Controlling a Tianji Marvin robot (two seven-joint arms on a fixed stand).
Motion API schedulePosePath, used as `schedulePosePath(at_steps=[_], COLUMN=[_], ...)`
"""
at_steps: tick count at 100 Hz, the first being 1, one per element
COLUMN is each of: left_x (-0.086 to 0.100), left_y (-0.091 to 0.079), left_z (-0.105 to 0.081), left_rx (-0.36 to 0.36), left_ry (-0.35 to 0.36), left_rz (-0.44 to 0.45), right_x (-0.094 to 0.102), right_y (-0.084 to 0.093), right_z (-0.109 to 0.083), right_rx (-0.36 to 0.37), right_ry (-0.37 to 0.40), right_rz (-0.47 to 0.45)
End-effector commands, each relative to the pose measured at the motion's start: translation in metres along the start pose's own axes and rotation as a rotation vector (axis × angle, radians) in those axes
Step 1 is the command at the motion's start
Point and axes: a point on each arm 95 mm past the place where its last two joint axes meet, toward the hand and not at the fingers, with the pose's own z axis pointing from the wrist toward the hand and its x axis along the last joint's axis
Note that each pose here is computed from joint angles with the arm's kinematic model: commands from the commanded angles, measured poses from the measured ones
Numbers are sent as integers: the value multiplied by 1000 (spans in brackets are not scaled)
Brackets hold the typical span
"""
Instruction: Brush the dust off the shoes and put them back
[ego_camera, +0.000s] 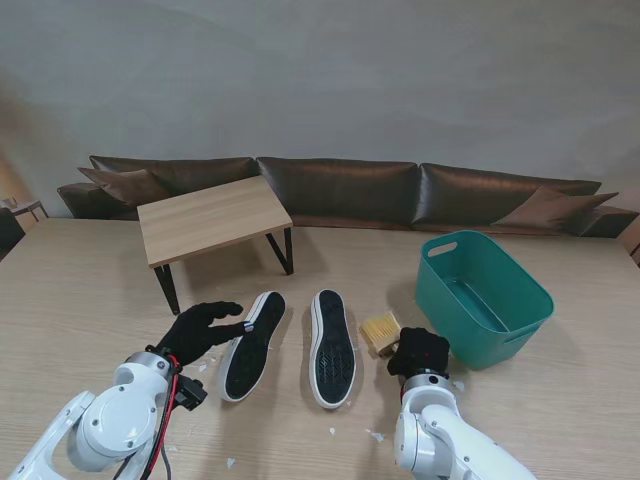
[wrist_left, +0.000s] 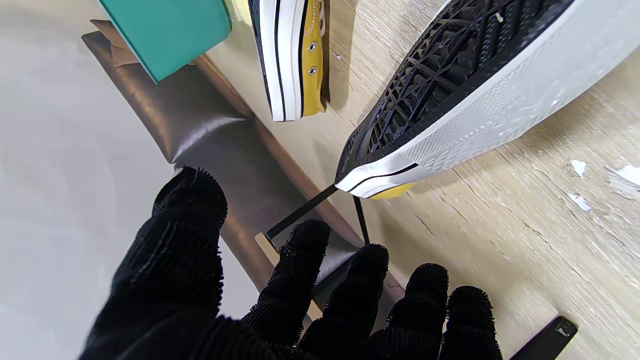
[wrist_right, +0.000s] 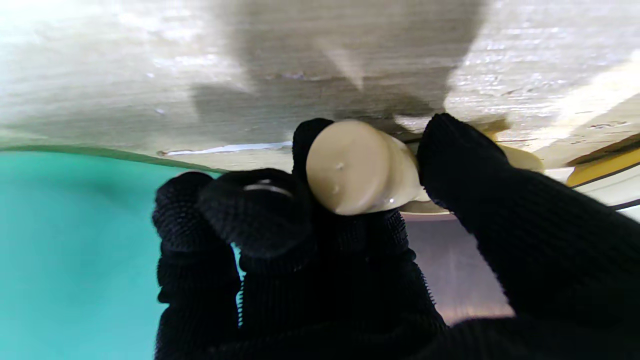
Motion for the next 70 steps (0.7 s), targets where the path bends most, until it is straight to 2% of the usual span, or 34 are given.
schedulePosePath(at_steps=[1, 33, 57, 70], left_x=[2, 3, 4, 5], left_y=[3, 4, 4, 4], left_z=[0, 2, 2, 2], left_rx=[-18, -16, -13, -10], left_ry=[-1, -10, -12, -12], left_rz=[-14, -42, -57, -62], right_x=[2, 0, 1, 4], right_y=[-8, -9, -8, -5], right_z=[-5, -1, -1, -2], right_rx=[37, 70, 66, 37], right_ry=[-4, -39, -44, -40], right_rz=[12, 25, 67, 101])
